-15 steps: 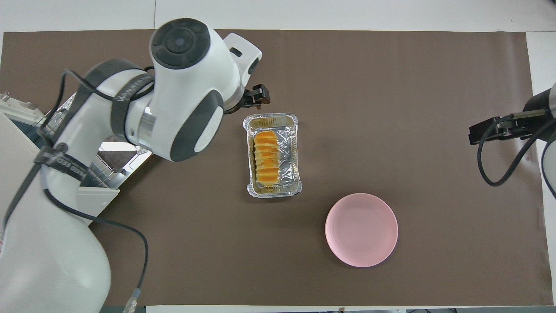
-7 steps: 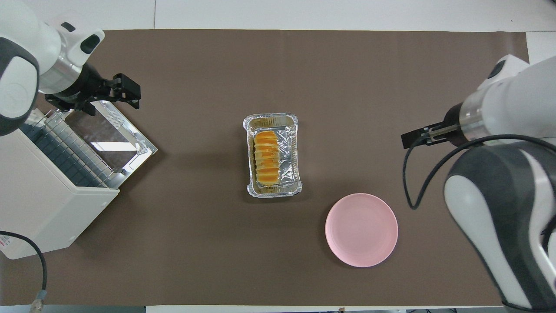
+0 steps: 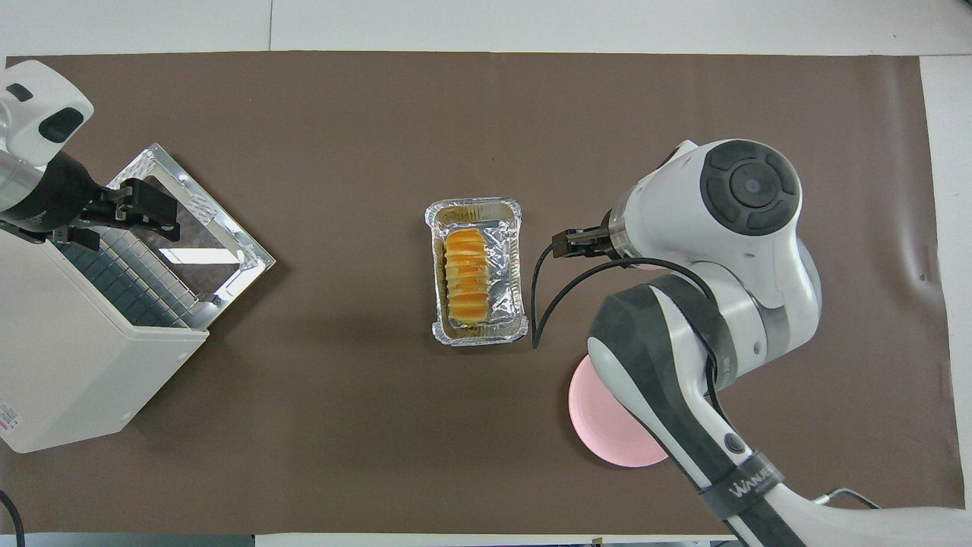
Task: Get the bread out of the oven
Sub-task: 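Grasp the foil tray with the right gripper and slide it farther away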
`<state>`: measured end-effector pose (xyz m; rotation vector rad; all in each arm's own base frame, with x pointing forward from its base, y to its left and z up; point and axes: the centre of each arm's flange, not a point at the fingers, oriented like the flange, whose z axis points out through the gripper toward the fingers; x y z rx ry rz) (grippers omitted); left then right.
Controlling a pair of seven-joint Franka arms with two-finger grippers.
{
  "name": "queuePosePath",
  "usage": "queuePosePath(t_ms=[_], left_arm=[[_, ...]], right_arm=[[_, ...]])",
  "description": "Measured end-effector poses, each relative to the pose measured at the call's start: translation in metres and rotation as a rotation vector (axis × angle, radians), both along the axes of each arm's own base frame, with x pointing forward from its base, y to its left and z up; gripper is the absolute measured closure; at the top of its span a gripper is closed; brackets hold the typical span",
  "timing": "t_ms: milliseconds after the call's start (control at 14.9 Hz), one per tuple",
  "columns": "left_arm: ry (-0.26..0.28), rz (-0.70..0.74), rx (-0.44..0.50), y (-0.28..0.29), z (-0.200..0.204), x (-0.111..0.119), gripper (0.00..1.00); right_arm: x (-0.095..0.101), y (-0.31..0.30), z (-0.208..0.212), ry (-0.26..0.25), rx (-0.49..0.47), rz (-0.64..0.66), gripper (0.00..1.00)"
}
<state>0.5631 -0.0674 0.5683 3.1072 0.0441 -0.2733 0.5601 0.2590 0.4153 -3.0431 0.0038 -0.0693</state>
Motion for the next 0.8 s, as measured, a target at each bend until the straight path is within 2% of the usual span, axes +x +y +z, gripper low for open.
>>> queuePosePath(t_ms=[335, 468, 535, 602, 669, 803], left_arm=[[0.027, -0.005, 0.003, -0.001, -0.007, -0.012, 0.0], [0.031, -0.004, 0.004, 0.0, -0.008, -0.014, 0.0], [0.03, -0.003, 0.004, 0.0, -0.007, -0.015, 0.0], [0.029, -0.002, 0.004, 0.001, -0.007, -0.016, 0.0], [0.029, -0.001, 0.004, 0.001, -0.006, -0.016, 0.0], [0.027, 0.006, 0.003, 0.005, -0.006, -0.016, 0.0]], right_arm=[[-0.005, 0.053, -0.068, 0.033, 0.032, -0.089, 0.02], [-0.006, 0.062, -0.083, 0.034, 0.043, -0.121, 0.06], [-0.008, 0.069, -0.088, 0.032, 0.049, -0.128, 0.11], [-0.012, 0.076, -0.093, 0.034, 0.051, -0.133, 0.11], [-0.015, 0.081, -0.096, 0.038, 0.052, -0.136, 0.17], [-0.017, 0.084, -0.099, 0.042, 0.05, -0.135, 0.4]])
